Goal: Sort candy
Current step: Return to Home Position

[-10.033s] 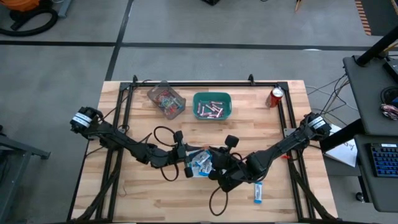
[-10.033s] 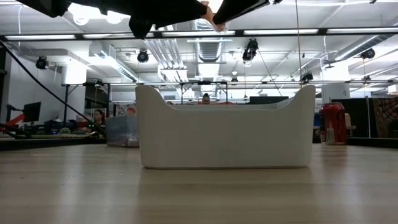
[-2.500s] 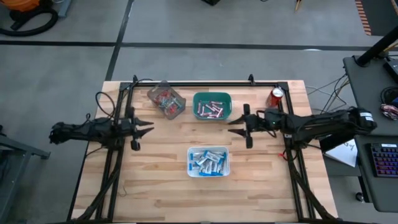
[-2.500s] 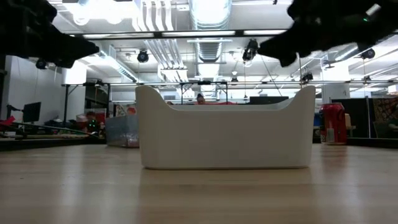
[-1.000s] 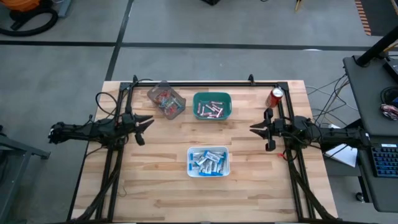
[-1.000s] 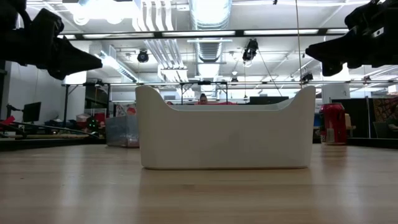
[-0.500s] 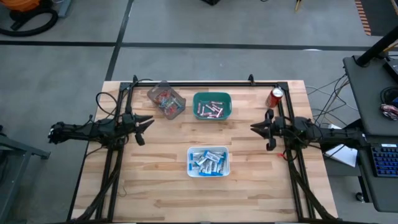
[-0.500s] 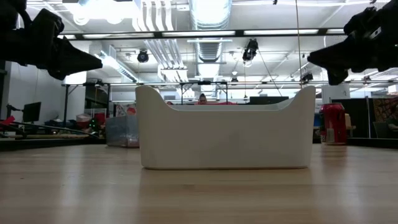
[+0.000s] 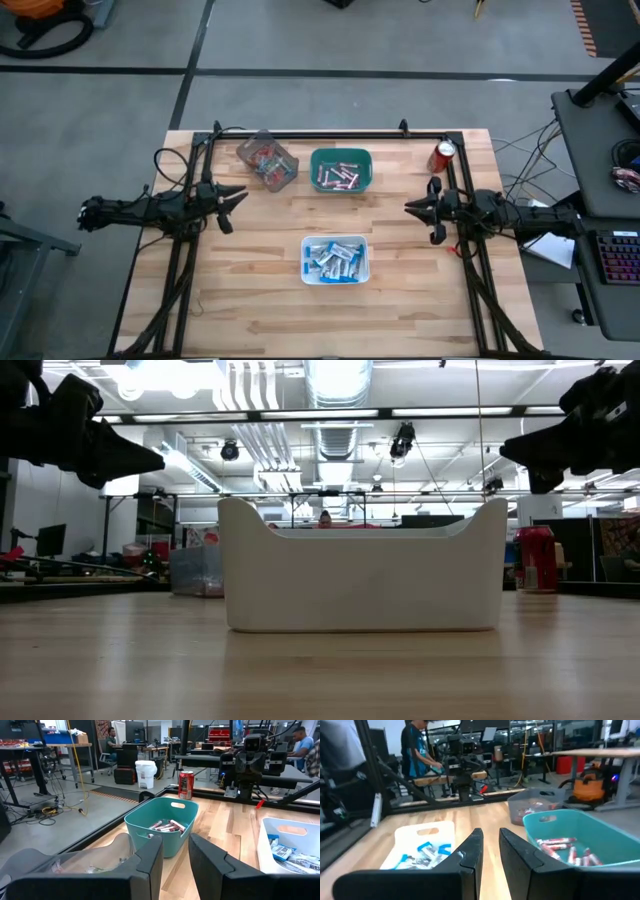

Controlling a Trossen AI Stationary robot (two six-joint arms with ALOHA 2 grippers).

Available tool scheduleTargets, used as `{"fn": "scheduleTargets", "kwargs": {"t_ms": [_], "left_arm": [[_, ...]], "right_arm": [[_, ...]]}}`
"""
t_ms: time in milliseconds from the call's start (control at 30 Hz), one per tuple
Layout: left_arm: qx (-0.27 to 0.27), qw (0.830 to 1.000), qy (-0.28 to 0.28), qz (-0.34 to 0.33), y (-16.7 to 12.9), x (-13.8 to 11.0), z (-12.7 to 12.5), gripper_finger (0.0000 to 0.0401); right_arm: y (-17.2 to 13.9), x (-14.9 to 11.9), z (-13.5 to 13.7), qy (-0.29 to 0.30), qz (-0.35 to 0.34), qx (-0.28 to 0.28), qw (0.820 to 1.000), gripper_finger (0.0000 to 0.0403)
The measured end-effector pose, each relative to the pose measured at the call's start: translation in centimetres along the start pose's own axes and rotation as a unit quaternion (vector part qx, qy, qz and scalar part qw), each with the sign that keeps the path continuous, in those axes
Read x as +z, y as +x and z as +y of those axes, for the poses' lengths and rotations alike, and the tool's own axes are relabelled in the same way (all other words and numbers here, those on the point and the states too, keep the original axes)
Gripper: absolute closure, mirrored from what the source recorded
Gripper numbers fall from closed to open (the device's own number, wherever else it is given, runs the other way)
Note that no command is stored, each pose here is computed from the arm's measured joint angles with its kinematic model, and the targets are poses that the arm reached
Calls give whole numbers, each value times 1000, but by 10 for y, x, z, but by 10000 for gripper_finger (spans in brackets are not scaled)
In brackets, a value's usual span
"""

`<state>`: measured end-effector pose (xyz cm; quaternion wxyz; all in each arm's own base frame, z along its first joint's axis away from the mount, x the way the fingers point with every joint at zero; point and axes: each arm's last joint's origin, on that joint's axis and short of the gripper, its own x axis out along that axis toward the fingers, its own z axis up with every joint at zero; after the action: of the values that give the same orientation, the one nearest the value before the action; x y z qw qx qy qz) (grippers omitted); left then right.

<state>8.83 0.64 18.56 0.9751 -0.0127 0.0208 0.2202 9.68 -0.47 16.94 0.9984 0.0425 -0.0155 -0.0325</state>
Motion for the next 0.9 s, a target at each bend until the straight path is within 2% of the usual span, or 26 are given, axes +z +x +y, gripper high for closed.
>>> {"fn": "scheduleTargets", "kwargs": {"t_ms": [100, 267, 600, 900], "left_arm": [[0, 1000, 0, 0, 0, 0, 0, 324], [0, 1000, 0, 0, 0, 0, 0, 324], [0, 1000, 0, 0, 0, 0, 0, 324], [0, 1000, 0, 0, 0, 0, 0, 324]], "right_arm": [[0, 0, -1, -22, 1, 0, 1000, 346], [0, 1, -1, -53, -3, 38, 998, 346], [0, 1, -5, 7, -3, 17, 1000, 346], [1, 1, -5, 4, 2, 18, 1000, 346]]}}
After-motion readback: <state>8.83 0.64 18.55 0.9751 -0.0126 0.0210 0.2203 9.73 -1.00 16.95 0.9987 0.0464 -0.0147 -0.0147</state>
